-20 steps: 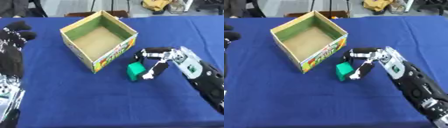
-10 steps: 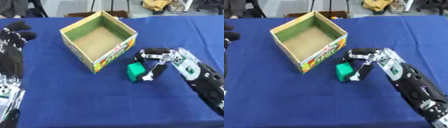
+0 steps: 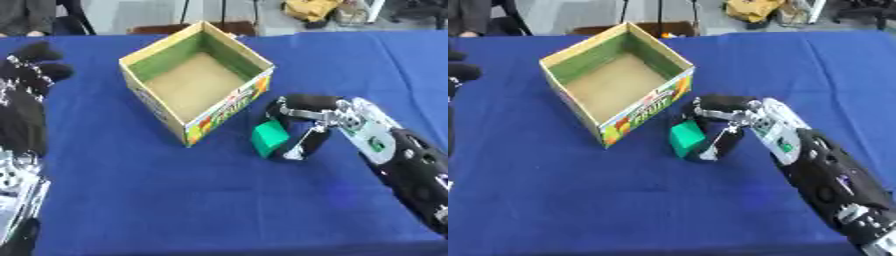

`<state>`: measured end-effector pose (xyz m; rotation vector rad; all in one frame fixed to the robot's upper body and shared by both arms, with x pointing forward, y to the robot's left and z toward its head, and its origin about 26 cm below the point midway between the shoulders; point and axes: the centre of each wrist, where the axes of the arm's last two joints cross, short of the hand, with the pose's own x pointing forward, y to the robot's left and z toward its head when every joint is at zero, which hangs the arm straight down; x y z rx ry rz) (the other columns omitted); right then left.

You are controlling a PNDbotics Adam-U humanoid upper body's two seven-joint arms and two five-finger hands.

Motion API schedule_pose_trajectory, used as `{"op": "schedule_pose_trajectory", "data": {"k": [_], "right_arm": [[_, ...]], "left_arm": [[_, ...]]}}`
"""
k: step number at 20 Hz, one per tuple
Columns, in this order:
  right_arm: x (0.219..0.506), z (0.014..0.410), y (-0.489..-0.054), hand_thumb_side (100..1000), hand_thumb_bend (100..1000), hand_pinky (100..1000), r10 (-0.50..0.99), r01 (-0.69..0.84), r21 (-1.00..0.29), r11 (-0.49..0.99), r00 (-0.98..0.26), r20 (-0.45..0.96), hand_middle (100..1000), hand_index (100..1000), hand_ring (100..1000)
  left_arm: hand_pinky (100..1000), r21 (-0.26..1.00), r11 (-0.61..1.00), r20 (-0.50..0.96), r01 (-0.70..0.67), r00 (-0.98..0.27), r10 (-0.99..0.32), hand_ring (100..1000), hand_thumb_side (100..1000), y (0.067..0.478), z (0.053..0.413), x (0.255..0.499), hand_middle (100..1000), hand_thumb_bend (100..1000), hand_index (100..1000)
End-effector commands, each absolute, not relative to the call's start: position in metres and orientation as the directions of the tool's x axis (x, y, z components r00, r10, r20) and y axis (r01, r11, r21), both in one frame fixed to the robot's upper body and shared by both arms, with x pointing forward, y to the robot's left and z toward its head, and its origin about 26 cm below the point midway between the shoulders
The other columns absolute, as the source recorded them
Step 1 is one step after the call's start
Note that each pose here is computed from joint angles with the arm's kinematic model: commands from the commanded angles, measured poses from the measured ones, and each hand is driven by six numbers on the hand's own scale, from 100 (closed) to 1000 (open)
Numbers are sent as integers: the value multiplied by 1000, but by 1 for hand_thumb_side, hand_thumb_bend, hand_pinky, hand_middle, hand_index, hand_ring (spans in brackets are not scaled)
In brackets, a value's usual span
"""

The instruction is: Pick up objects on the table and place them in the box.

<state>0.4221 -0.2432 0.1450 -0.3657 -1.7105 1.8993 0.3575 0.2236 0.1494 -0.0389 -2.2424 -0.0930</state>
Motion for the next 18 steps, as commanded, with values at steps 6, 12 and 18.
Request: {"op": "schedule_pose_trajectory", "data": {"k": [6, 12, 18], "right_arm": [[400, 234, -232, 100, 100, 449, 475, 8, -1000, 14, -880, -1, 301, 429, 375], [407, 269, -225, 100, 100, 457, 518, 73, -996, 48, -855, -37, 310, 435, 386], [447, 261, -226, 100, 100, 463, 655, 50, -997, 62, -756, 3, 318, 444, 398]], "left_arm": [[704, 61, 996, 772, 57, -635, -11, 612, 1000, 226, 153, 357, 621, 599, 745], [704, 69, 995, 770, 70, -638, -9, 612, 1000, 224, 154, 357, 621, 601, 745], [704, 63, 991, 746, 122, -666, 34, 613, 1000, 208, 167, 359, 621, 605, 745]]}}
